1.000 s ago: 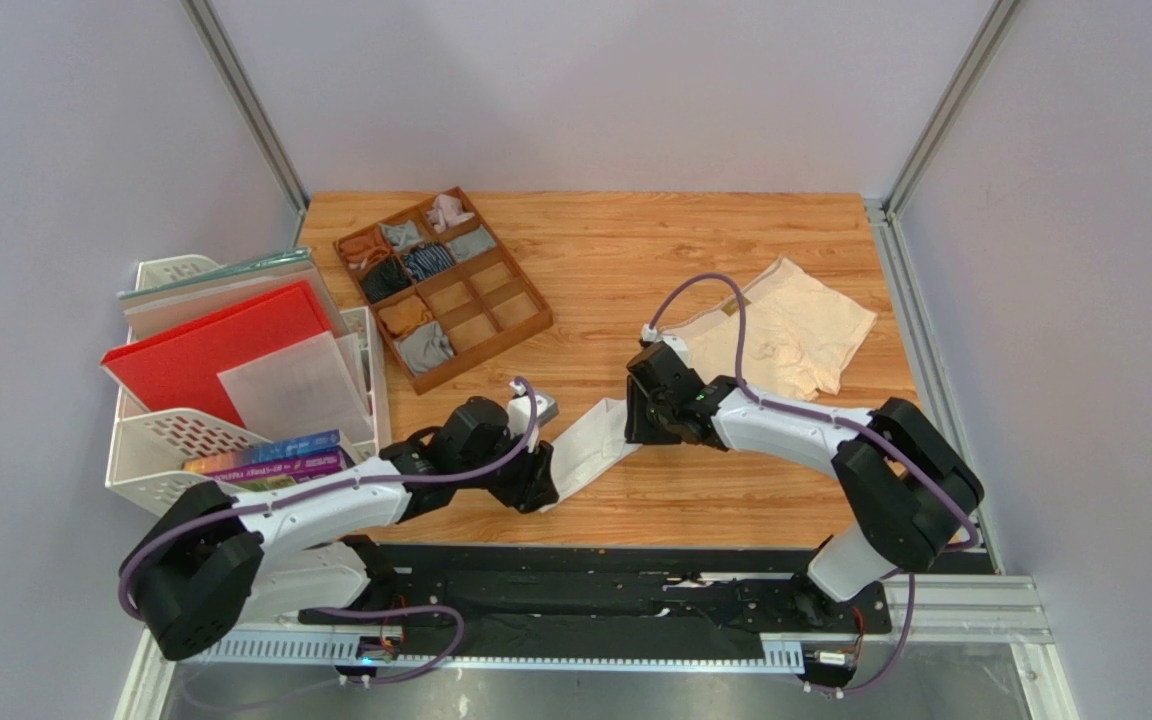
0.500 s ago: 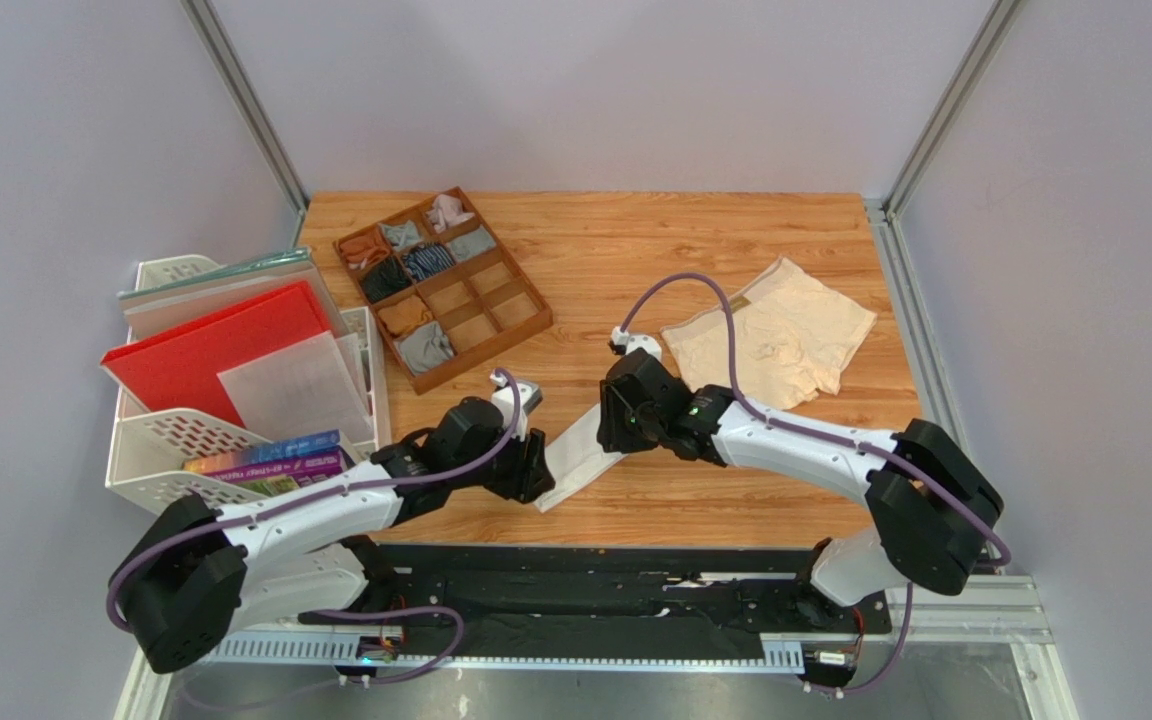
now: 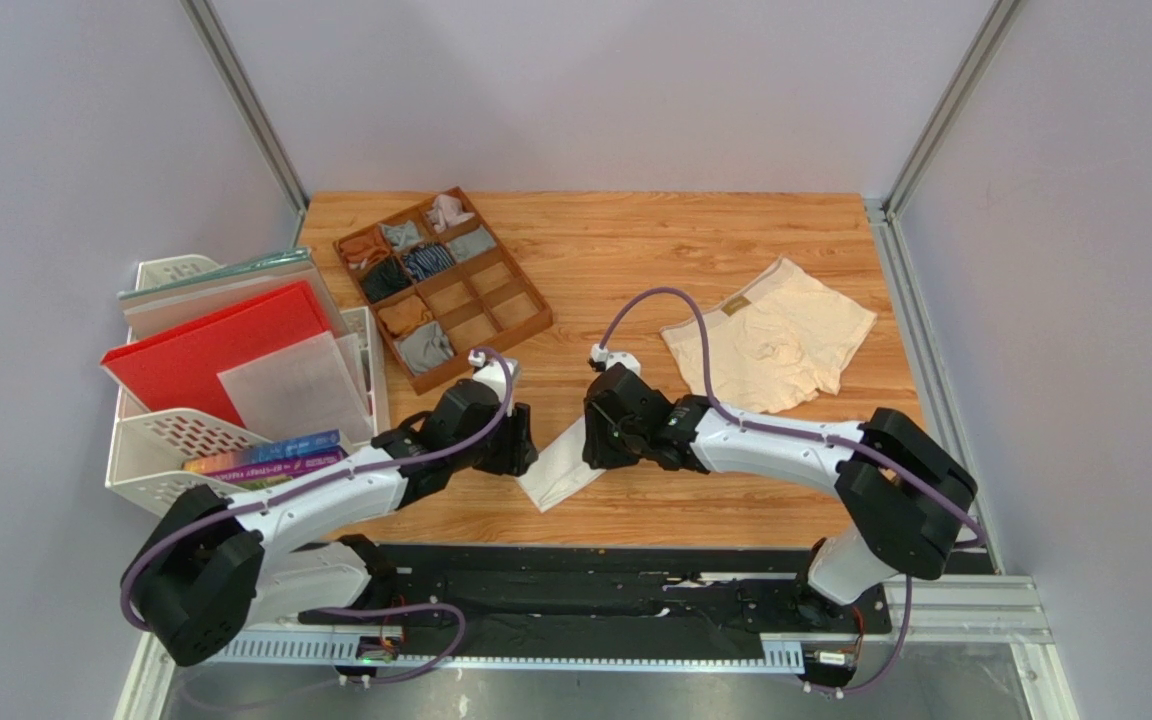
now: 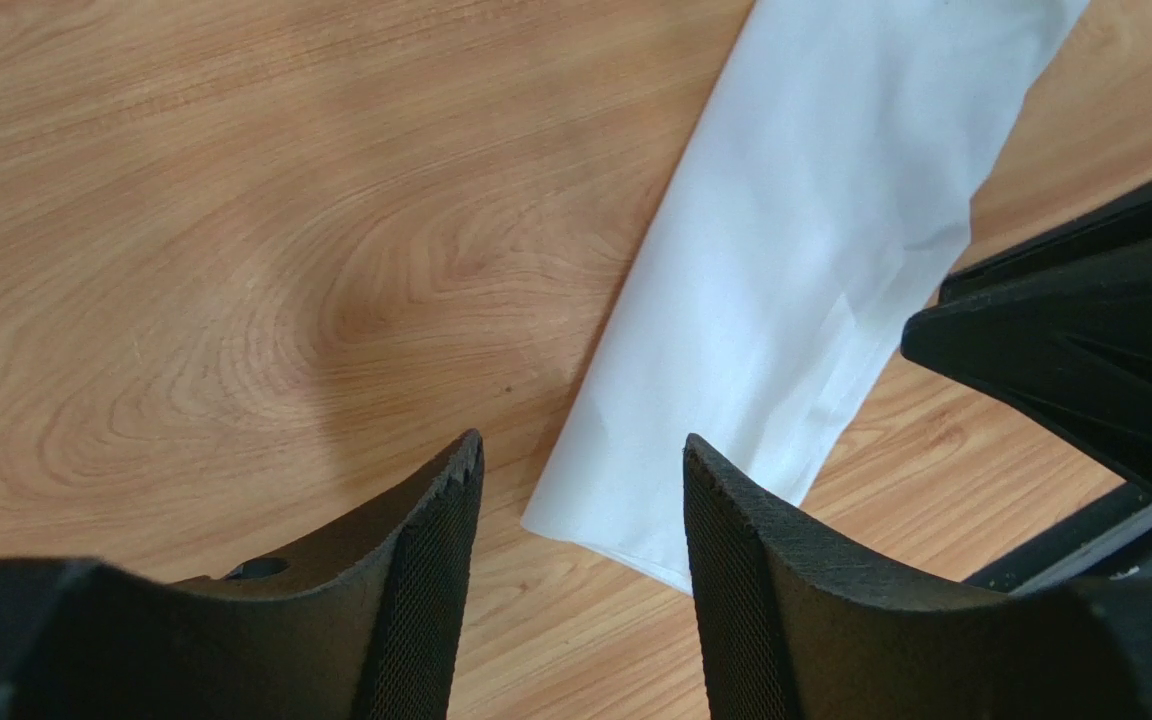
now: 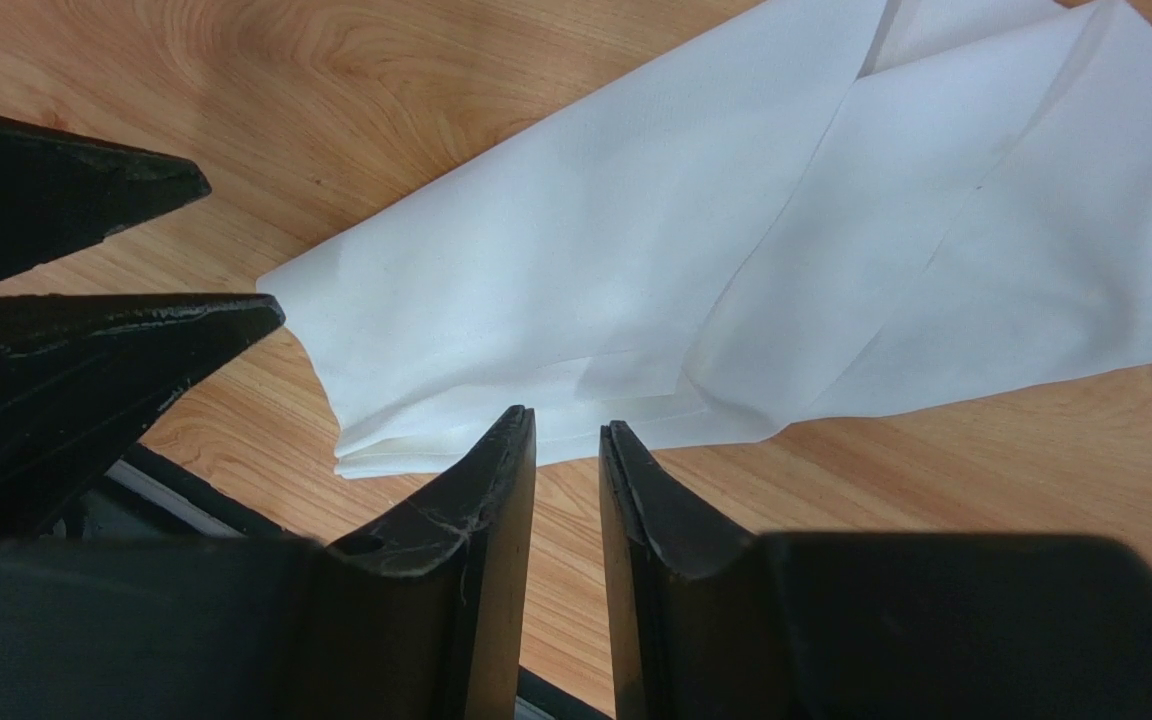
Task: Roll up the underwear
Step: Adjust the underwear at the center of the board.
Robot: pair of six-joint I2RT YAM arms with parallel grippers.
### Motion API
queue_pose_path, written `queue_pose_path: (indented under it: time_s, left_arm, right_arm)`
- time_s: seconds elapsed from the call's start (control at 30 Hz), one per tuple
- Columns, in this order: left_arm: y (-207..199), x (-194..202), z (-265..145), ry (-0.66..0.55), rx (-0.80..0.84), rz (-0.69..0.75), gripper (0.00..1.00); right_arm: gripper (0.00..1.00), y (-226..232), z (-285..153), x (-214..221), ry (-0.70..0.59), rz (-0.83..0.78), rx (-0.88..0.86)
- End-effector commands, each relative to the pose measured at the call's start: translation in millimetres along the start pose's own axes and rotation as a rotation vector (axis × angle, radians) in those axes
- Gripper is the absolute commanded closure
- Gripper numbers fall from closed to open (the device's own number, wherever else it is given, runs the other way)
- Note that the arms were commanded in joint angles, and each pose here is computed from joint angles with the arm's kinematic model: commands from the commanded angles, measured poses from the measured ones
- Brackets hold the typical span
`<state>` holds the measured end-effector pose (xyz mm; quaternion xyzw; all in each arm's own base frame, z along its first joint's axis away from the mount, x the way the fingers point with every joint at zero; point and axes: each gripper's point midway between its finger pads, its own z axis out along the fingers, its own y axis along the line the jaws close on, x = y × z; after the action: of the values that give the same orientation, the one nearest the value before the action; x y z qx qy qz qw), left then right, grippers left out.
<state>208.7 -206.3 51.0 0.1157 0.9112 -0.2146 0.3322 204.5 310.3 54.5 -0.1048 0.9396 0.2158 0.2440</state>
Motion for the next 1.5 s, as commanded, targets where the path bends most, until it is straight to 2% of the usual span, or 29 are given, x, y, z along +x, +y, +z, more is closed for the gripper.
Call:
queue_pose_path:
  time_s: [0.0, 0.07, 0.1, 0.13, 0.63, 0.87, 1.13, 1.23, 1.33, 1.4, 1.47]
  left_arm:
    - [-6, -11, 5, -0.018, 0.032, -0.008, 0.44]
    - [-6, -8, 9, -0.004, 0.037, -0.010, 0.47]
    - [-6, -7, 11, 0.003, 0.038, -0.013, 0.54]
    - [-5, -6, 14, 0.008, 0.034, -0.018, 0.55]
    - [-1, 14, 23, 0.080, 0.034, -0.034, 0.56]
    - [2, 23, 21, 0.124, 0.025, -0.033, 0.63]
    - [-3, 33, 17, 0.164, 0.053, -0.054, 0.64]
    - [-5, 38, 16, 0.175, 0.073, -0.060, 0.69]
    - [-8, 41, 16, 0.182, 0.092, -0.075, 0.81]
    - [-12, 43, 16, 0.183, 0.114, -0.086, 0.96]
    - [-14, 42, 16, 0.181, 0.122, -0.095, 1.00]
  right_arm:
    - [0.74, 10, 6, -9, -0.036, 0.028, -0.022]
    - [0.75, 6, 10, -7, -0.029, 0.031, -0.002]
    - [0.75, 4, 12, -5, -0.025, 0.031, 0.005]
    - [0.75, 1, 14, -3, -0.019, 0.032, 0.019]
    - [0.77, -22, 24, 7, 0.006, 0.031, 0.114]
    - [0.76, -26, 23, 4, 0.000, 0.035, 0.123]
    - [0.77, -30, 25, 0, -0.006, 0.021, 0.135]
    - [0.77, -31, 27, -4, -0.017, 0.013, 0.141]
    - [0.77, -34, 29, -7, -0.017, 0.005, 0.150]
    - [0.76, -33, 27, -9, -0.021, -0.009, 0.144]
    - [0.75, -29, 24, -13, -0.029, -0.016, 0.132]
